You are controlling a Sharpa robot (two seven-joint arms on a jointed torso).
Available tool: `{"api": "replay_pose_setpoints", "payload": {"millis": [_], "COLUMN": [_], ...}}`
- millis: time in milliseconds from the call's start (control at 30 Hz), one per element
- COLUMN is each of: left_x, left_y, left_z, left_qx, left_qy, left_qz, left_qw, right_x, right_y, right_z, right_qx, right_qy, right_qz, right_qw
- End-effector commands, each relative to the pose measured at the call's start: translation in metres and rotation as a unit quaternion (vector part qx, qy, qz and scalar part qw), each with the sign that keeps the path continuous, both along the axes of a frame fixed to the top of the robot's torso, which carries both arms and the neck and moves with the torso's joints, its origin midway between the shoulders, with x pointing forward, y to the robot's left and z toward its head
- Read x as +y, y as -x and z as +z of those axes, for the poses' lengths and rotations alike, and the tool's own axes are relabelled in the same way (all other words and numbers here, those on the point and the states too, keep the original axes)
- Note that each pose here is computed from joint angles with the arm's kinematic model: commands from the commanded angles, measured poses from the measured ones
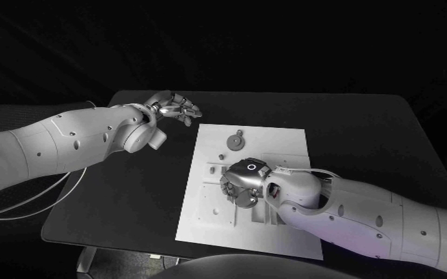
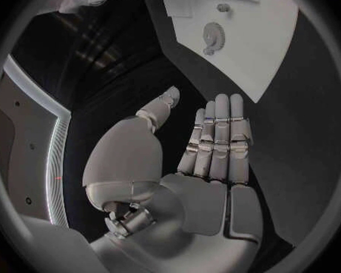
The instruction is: Assemble the parts on the task board
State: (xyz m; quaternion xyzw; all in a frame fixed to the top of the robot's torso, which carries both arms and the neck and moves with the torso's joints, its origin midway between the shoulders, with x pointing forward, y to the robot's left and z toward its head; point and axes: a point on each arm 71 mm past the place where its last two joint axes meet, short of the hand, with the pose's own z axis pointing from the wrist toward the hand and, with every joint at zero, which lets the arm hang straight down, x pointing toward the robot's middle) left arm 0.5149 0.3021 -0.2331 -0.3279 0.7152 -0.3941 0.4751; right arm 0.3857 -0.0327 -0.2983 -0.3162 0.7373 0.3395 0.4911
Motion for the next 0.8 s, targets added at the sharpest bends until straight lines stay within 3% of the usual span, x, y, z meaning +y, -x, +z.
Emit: {"api": "replay_pose_setpoints", "payload": {"millis": [33,800], "left_x": [-0.0013,-0.0007], "left_y": [-0.0001,0.0], "left_z": [0.0012,0.0012], "left_qx": [-0.002,-0.002], "left_qy": [0.003,0.003], "left_qz": [-0.004,-0.003], "left_qw": [1.0,1.0], "right_x": [0.0016,0.0], "right_y": [0.0017,0.0005], "right_z": [-0.0009,-0.0083], "right_qx": [-0.003,0.021], "right_qy": [0.003,0.014], "right_qz": [0.008,0.007], "right_qw": [1.0,1.0]}}
